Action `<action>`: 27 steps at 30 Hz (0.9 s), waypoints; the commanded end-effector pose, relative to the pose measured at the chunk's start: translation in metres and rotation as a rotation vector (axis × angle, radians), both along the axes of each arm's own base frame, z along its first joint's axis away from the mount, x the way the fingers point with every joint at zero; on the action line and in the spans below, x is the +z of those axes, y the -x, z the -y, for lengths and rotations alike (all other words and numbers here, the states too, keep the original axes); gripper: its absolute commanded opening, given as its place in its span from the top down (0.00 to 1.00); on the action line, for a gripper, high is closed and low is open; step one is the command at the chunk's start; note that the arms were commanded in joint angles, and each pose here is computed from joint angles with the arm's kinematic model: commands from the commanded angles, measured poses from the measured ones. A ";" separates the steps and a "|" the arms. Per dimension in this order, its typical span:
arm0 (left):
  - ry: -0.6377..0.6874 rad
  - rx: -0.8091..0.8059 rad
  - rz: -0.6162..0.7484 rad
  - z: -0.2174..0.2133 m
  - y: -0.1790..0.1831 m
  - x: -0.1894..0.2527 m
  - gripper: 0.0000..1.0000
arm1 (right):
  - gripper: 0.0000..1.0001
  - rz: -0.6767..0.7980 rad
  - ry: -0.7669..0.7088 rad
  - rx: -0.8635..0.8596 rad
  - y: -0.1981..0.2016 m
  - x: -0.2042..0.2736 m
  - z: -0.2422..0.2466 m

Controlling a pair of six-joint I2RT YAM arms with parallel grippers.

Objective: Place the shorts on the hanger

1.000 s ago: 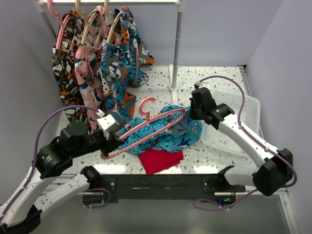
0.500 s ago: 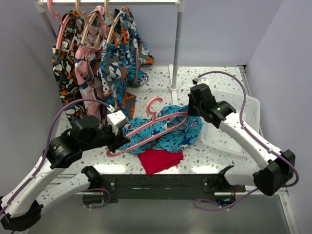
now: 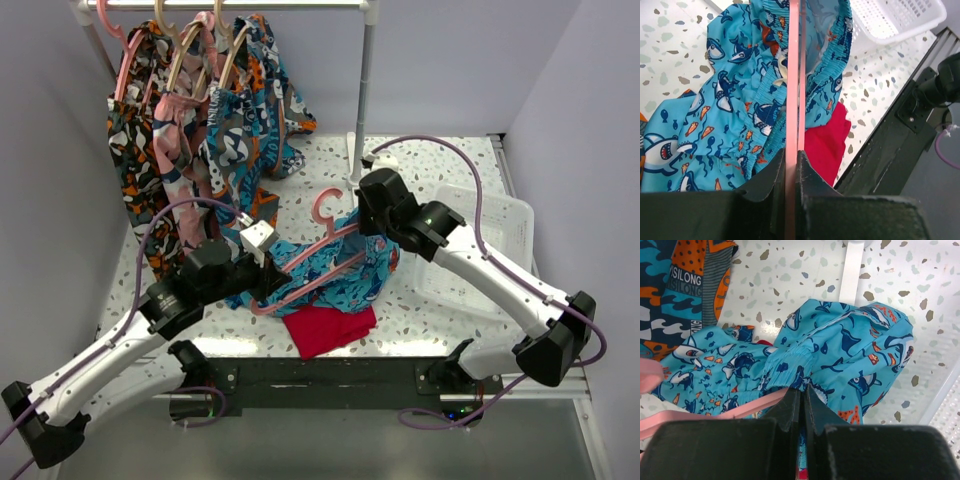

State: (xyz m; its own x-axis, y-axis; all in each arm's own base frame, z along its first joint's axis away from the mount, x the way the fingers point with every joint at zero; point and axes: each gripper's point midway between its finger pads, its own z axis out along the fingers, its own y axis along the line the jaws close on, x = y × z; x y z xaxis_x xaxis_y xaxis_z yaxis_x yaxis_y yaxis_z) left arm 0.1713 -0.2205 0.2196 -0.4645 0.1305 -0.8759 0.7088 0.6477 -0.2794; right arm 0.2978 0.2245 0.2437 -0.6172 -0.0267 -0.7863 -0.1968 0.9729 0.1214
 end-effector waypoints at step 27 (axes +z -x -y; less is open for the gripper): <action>0.315 0.212 0.216 0.026 -0.032 0.045 1.00 | 0.54 0.016 -0.434 -0.057 0.068 -0.072 -0.063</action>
